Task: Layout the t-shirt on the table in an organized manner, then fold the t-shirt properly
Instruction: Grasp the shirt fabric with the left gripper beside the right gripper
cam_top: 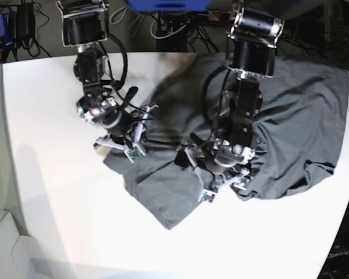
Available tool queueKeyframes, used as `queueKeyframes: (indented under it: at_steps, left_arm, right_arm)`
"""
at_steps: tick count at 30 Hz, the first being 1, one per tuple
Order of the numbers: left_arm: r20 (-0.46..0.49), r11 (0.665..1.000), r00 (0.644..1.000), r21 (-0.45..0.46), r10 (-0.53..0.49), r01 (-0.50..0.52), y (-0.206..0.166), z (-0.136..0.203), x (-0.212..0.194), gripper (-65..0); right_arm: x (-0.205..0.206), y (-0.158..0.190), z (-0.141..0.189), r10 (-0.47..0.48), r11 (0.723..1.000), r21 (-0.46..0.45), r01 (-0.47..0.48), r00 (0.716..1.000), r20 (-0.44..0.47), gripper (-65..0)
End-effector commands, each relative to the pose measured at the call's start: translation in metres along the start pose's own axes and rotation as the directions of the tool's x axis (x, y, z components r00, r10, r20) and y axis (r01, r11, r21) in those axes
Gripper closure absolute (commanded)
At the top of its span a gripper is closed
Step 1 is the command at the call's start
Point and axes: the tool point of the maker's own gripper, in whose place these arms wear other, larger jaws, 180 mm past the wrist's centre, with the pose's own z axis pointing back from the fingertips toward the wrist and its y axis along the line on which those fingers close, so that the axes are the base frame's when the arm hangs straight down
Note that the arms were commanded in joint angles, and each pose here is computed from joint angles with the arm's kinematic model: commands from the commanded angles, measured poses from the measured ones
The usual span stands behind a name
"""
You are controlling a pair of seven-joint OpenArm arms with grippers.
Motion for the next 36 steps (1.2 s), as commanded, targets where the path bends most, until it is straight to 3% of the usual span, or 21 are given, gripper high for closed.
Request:
queueKeyframes:
  at_steps: [1, 10, 18, 27, 33, 36]
  left_arm:
    - [0.079, 1.0, 0.996, -0.005, -0.031, 0.031, -0.003, 0.004, 0.03, -65.0]
    - [0.082, 0.977, 0.976, -0.044, -0.203, 0.207, -0.029, -0.01, 0.031, -65.0]
    - [0.066, 0.935, 0.933, -0.009, -0.353, 0.354, -0.016, -0.011, 0.033, -65.0]
    - [0.052, 0.926, 0.924, 0.007, -0.378, 0.378, -0.005, -0.013, 0.03, -65.0]
    - [-0.006, 0.927, 0.927, -0.008, -0.375, 0.375, -0.002, -0.025, 0.014, -65.0]
    - [-0.006, 0.91, 0.91, -0.023, -0.415, 0.414, -0.012, -0.026, 0.013, -65.0]
  right_arm:
    - [0.0, -0.001, 0.0, 0.02, 1.0, 0.0, -0.02, 1.0, -0.02, -6.6]
    - [0.006, -0.005, 0.0, 0.025, 1.0, -0.007, -0.025, 1.0, -0.011, -6.6]
    - [0.006, -0.009, 0.001, 0.026, 1.0, -0.015, -0.026, 1.0, -0.012, -6.6]
    - [0.015, -0.014, 0.0, 0.033, 0.999, -0.023, -0.033, 0.999, 0.003, -6.6]
    - [0.015, -0.013, 0.0, 0.034, 0.999, -0.022, -0.034, 0.999, 0.003, -6.6]
    - [0.016, -0.014, 0.0, 0.035, 0.999, -0.022, -0.035, 0.999, 0.004, -6.6]
